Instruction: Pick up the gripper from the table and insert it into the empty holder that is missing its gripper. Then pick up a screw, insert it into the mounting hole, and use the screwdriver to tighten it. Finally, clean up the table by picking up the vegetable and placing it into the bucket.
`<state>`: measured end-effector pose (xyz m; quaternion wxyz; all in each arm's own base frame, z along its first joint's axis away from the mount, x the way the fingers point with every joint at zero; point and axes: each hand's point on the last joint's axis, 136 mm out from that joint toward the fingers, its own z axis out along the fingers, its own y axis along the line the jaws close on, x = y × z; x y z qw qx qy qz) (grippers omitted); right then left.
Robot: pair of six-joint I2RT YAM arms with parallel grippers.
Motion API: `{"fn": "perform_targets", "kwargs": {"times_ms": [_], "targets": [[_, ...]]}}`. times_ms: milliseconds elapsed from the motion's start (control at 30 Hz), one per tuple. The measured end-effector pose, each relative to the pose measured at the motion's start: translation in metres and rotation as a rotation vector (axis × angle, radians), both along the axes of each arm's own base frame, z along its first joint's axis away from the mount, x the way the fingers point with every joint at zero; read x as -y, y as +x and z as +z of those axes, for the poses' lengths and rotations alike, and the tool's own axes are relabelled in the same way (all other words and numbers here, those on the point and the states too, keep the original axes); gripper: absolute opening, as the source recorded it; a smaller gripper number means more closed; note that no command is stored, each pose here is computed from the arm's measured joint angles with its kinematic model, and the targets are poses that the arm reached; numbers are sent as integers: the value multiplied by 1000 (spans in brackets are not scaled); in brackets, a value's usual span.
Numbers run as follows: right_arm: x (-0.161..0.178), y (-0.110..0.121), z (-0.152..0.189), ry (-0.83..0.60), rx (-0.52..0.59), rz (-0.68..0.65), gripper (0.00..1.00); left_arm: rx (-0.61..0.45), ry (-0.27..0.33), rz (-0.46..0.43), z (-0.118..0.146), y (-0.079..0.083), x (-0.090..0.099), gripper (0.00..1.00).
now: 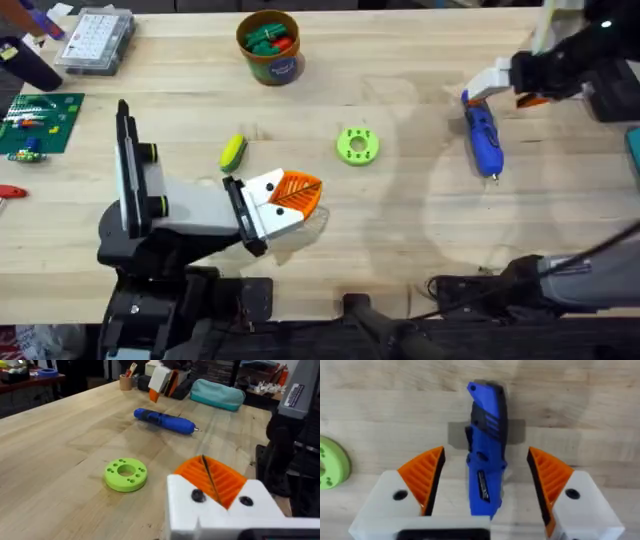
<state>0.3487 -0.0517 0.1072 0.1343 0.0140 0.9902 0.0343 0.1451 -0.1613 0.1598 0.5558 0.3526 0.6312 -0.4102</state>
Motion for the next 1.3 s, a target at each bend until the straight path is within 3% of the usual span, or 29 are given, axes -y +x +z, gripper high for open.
{"fn": "perform_targets", "kwargs": {"times_ms": [533,1100,1200,1300], "targets": [[1,9,-55,7,-107,35,988,0,0,0,0,0,0,4],[-1,7,-69,-4,-146,48,983,0,0,0,0,0,0,4],[-2,7,-70,-23,-150,62,890,0,0,0,0,0,0,4],[-3,7,-71,-40,-156,75,629,-1,0,0,0,0,0,4]]}}
